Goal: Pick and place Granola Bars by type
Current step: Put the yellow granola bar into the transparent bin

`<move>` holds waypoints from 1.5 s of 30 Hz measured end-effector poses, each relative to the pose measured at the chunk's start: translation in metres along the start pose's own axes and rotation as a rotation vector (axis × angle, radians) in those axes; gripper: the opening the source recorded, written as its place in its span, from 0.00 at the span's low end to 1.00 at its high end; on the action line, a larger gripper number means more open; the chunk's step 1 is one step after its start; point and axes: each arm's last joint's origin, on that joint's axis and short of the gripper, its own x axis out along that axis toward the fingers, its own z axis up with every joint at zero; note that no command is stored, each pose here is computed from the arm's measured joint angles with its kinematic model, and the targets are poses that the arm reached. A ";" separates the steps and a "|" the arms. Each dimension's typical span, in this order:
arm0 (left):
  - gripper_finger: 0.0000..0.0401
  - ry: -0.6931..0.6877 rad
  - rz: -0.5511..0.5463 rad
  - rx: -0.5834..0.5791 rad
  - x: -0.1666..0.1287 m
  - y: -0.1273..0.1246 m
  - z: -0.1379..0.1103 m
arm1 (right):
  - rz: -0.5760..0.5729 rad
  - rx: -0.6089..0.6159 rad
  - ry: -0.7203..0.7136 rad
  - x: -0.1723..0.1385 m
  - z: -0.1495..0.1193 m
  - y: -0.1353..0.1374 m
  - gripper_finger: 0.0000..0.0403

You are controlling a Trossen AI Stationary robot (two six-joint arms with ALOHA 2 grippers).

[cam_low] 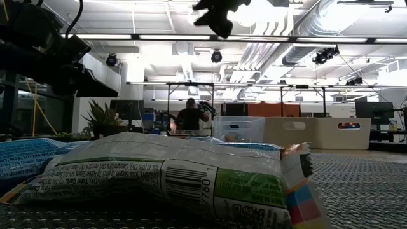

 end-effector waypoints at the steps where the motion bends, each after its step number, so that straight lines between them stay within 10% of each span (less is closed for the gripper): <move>1: 0.00 0.000 0.000 0.000 0.000 0.000 0.000 | 0.017 -0.007 0.005 0.004 0.000 0.008 0.38; 22: 0.00 0.000 0.001 0.000 0.000 0.000 0.000 | 0.270 -0.165 -0.004 0.047 -0.027 0.181 0.38; 45: 0.00 0.000 0.003 0.000 0.000 0.000 0.000 | 0.240 -0.254 -0.209 0.025 -0.085 0.328 0.38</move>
